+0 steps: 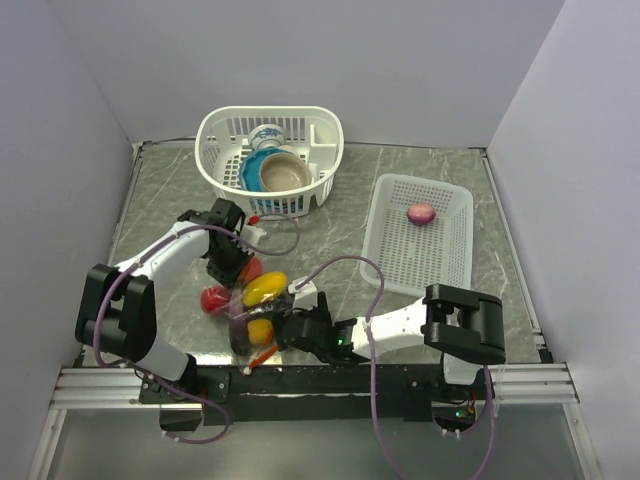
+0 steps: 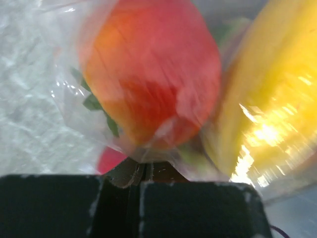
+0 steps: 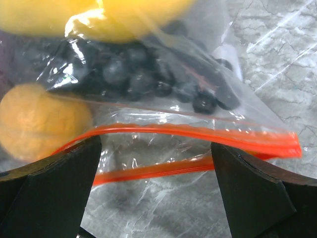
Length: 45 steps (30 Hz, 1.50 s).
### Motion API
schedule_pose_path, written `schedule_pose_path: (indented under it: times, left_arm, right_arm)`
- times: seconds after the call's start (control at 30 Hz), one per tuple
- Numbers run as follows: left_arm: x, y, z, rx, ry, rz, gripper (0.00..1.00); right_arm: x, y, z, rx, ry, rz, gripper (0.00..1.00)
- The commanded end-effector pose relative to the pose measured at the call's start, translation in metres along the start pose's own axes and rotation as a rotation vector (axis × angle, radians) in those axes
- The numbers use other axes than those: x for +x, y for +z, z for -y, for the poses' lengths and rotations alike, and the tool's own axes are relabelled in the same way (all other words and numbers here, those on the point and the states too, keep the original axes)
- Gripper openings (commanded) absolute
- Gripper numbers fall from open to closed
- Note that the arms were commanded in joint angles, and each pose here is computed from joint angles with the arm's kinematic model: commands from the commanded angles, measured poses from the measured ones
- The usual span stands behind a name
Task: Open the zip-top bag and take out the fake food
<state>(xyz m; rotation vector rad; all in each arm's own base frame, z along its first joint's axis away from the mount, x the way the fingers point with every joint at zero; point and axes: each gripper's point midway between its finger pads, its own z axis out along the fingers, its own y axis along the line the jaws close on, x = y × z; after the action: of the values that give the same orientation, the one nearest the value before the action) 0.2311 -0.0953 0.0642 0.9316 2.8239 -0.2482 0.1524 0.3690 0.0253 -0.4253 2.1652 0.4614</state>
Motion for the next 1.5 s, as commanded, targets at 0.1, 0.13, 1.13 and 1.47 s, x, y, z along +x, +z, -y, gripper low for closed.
schedule_pose_path:
  times: [0.1,0.13,1.13,1.47]
  left_arm:
    - [0.004,0.024,-0.050,-0.250,0.046,-0.021,0.01]
    - [0.006,0.028,-0.050,-0.251,0.045,-0.029,0.01]
    - [0.015,0.068,-0.031,-0.145,0.001,-0.105,0.01]
    - [0.014,0.069,-0.016,-0.101,0.018,-0.112,0.01]
  right_arm:
    - [-0.025,-0.007,-0.026,-0.102,0.020,0.057,1.00]
    - [-0.025,-0.010,-0.034,-0.131,0.008,0.056,1.00]
    - [-0.015,0.019,-0.128,-0.328,-0.153,0.038,1.00]
    - [-0.063,0.032,-0.139,-0.306,-0.150,0.156,0.92]
